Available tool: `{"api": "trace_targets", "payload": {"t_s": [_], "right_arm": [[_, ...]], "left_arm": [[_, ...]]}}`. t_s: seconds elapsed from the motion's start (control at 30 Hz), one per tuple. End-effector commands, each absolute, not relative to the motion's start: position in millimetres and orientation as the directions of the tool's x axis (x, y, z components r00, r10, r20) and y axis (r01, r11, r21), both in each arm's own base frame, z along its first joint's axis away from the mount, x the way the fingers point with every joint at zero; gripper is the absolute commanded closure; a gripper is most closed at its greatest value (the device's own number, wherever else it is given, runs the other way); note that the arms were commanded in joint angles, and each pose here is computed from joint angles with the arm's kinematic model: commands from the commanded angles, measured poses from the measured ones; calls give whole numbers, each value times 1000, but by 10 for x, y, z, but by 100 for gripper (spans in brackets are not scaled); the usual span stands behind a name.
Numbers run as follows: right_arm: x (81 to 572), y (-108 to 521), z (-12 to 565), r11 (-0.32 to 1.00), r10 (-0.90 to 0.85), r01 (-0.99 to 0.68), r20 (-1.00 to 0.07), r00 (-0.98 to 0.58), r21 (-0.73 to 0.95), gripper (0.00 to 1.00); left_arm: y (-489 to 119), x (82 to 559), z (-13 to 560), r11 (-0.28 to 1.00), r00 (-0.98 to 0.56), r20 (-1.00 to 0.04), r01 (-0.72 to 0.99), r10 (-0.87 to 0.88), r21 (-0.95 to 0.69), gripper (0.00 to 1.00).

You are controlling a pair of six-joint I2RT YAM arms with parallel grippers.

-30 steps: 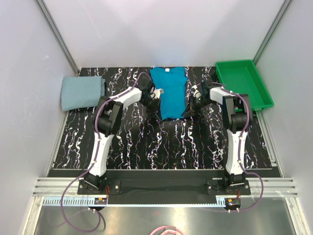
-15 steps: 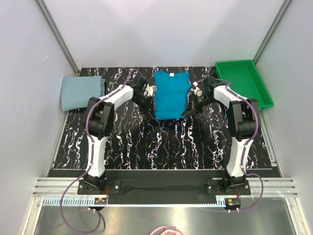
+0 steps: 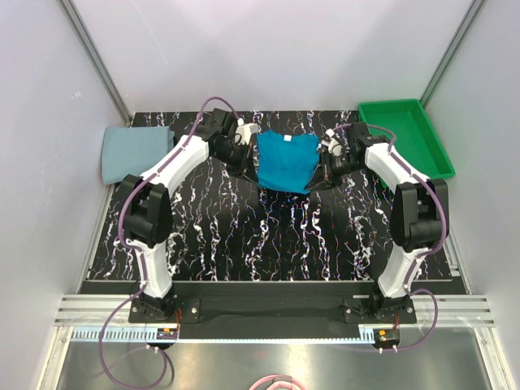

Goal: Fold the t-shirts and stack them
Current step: Fold the tshirt

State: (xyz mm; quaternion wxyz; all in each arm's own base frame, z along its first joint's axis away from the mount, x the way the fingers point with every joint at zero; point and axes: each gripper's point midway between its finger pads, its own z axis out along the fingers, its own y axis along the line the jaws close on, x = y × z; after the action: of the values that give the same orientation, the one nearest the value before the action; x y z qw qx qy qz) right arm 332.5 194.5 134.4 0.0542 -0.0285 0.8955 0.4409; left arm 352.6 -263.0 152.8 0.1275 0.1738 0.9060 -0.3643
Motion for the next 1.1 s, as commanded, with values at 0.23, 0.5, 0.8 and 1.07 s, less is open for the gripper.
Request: {"api": "trace_targets", "payload": {"t_s": [0.23,0.5,0.8,1.07], "right_arm": [[3632,1862,1847,622,38,-211,-298,-954,754,98],[4248,1693,1800,700,70,-253,-416,-907,668,100],[4759,1615,1812,756,75,-289,-516,-853,587,100],[5150,1557,1662,795,67,-300,-568,-820,527,100]], "left_arm": [[-2679,3996,1722,682,-844,-483,496,233,-537,96],[-2706,4448,1703,714,-774,-577,557,261,-425,97],[-2696,4808,1710,745,-714,-644,582,276,-326,100],[-2650,5259,1737,787,-625,-726,587,289,-192,100]]}}
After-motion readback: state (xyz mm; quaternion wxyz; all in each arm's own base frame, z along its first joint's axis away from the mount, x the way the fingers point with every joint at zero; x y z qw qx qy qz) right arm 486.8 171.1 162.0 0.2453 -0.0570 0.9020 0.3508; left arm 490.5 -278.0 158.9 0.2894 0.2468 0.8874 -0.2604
